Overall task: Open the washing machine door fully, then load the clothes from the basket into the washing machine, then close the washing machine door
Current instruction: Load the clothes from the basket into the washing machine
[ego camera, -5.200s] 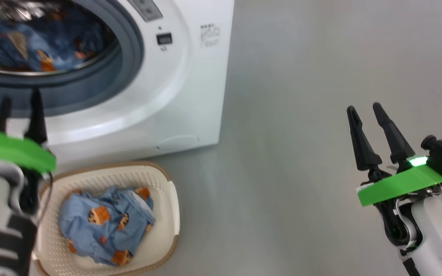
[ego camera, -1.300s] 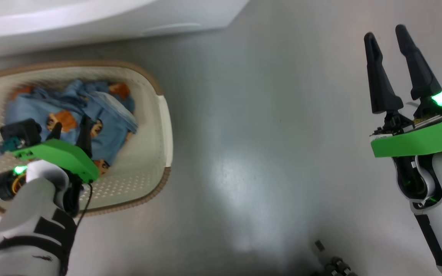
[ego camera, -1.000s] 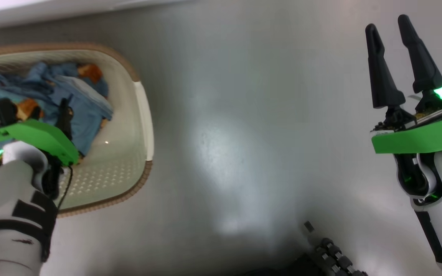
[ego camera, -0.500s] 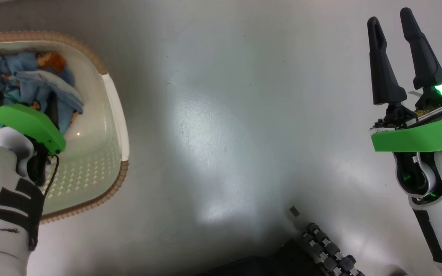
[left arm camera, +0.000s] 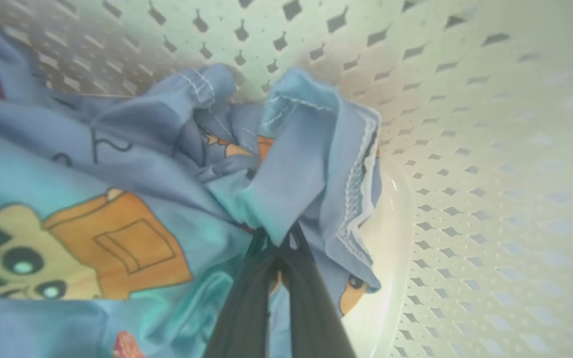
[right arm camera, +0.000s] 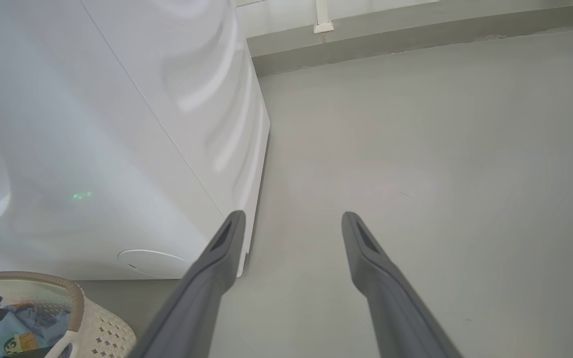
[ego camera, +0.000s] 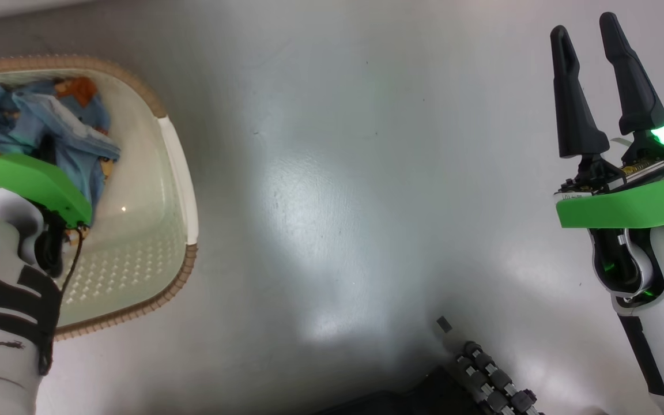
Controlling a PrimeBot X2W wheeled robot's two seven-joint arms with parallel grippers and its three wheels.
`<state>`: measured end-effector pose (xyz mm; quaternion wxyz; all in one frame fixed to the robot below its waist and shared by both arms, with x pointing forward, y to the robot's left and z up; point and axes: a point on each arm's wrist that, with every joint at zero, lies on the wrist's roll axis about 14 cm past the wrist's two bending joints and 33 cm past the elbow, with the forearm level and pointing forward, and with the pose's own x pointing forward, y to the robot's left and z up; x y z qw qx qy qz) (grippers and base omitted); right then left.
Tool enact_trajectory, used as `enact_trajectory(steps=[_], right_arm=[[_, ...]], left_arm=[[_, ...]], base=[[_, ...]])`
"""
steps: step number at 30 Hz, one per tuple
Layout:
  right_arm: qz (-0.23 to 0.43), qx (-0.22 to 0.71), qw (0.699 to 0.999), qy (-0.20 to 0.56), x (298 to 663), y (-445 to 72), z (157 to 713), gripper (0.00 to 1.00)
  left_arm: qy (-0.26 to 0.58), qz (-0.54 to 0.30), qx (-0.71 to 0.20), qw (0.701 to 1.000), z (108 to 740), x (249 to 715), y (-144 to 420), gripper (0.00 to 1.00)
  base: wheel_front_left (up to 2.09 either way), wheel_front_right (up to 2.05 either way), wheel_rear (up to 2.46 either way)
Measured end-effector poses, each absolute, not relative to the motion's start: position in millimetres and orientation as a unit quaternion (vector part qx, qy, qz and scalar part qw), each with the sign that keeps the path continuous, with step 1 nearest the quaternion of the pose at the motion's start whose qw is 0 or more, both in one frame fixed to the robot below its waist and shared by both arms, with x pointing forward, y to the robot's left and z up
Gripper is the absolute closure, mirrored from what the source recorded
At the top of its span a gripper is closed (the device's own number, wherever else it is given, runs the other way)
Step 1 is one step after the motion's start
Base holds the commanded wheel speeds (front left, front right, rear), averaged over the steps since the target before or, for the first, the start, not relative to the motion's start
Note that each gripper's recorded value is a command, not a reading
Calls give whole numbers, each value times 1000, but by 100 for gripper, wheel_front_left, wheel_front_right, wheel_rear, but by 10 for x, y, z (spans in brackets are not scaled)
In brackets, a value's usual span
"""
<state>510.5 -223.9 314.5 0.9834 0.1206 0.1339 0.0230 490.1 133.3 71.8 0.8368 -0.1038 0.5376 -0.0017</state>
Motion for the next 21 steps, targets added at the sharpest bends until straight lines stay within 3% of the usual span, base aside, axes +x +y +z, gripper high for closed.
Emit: enact_trajectory(steps=[21], right_arm=[[52, 135, 988, 53, 5151, -2049, 4035, 0]], left_arm=[[448, -28, -154, 880, 1677, 4759, 1210, 100]], base=[[0, 0, 0]])
